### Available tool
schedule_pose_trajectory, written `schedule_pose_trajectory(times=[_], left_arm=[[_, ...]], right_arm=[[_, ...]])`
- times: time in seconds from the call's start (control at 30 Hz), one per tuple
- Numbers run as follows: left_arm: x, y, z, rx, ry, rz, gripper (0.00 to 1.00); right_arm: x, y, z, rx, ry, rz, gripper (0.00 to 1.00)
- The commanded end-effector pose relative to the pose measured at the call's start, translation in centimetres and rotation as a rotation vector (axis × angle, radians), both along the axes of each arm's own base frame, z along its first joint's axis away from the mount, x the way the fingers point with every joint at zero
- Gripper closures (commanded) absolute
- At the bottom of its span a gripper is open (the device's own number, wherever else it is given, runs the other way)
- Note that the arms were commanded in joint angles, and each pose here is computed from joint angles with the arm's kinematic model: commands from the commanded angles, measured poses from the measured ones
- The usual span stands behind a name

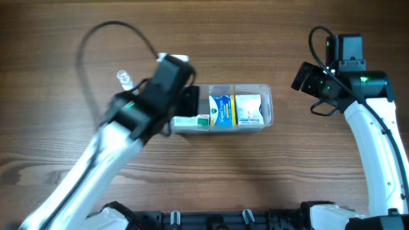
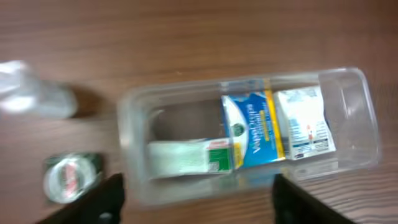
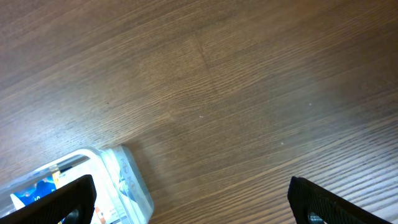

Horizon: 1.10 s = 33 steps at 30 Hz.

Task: Pack container
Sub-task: 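Move the left gripper to the green Zam-Buk box and grasp it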

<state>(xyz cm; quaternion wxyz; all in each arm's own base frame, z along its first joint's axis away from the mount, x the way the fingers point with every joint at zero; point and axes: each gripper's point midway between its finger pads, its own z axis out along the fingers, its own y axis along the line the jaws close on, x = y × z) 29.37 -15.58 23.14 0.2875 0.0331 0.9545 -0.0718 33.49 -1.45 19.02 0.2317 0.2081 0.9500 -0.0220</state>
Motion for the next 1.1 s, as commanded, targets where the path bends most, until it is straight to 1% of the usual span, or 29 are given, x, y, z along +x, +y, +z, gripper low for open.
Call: schedule_pose_trajectory(times=[0.0, 0.1, 0.2, 0.27, 0.37, 0.47, 0.5, 0.53, 0.67, 0.77, 0.83, 0.87, 0.9, 0.93, 0.97, 1.07], left_arm=[[-1.8, 6.7, -0.4, 0.127, 0.054, 0.252, 0.21], [-3.8, 9.3, -2.5, 0.165, 0.180, 0.346, 0.21], [-4.6, 10.7, -4.7, 0.178, 0.238, 0.419, 0.20], [-4.7, 11.5, -6.4, 0.165, 0.255, 0.486, 0.17], [-4.3, 12.3, -8.9, 0.158, 0.255, 0.521, 0.12], [-4.0, 13.5, -11.0, 0.151, 0.254, 0.563, 0.03], [-3.8, 13.9, -11.5, 0.148, 0.250, 0.577, 0.02], [-3.6, 14.2, -11.9, 0.144, 0.246, 0.576, 0.01], [-2.1, 12.8, -14.1, 0.044, 0.250, 0.398, 0.00], [-1.6, 13.1, -15.8, 0.023, 0.256, 0.398, 0.00], [-1.2, 12.9, -16.5, 0.042, 0.261, 0.331, 0.01], [-1.0, 12.5, -17.0, 0.058, 0.266, 0.267, 0.02], [-0.9, 12.4, -17.3, 0.069, 0.270, 0.230, 0.05], [-0.8, 12.4, -17.8, 0.093, 0.277, 0.190, 0.11], [-0.7, 12.4, -18.3, 0.117, 0.289, 0.147, 0.18], [-0.7, 12.4, -19.9, 0.144, 0.327, 0.104, 0.27]], right_arm=[[0.3, -0.2, 0.2, -0.008, -0.004, 0.005, 0.00], [0.3, -0.2, 0.2, -0.009, -0.004, 0.005, 0.00], [0.3, -0.2, 0.2, -0.008, -0.004, 0.005, 0.00], [0.3, -0.2, 0.2, -0.008, -0.004, 0.005, 0.00], [0.3, -0.2, 0.2, -0.008, -0.004, 0.005, 0.00], [0.3, -0.2, 0.2, -0.008, -0.004, 0.005, 0.00], [0.3, -0.2, 0.2, -0.008, -0.004, 0.005, 0.00], [0.3, -0.2, 0.2, -0.008, -0.004, 0.005, 0.00], [0.3, -0.2, 0.2, -0.008, -0.004, 0.005, 0.00], [0.3, -0.2, 0.2, -0.008, -0.004, 0.005, 0.00], [0.3, -0.2, 0.2, -0.008, -0.004, 0.005, 0.00], [0.3, -0.2, 0.2, -0.008, -0.004, 0.005, 0.00], [0.3, -0.2, 0.2, -0.008, -0.004, 0.005, 0.00], [0.3, -0.2, 0.2, -0.008, -0.004, 0.005, 0.00], [0.3, -0.2, 0.2, -0.008, -0.004, 0.005, 0.00], [0.3, -0.2, 0.2, -0.008, -0.004, 0.005, 0.00]])
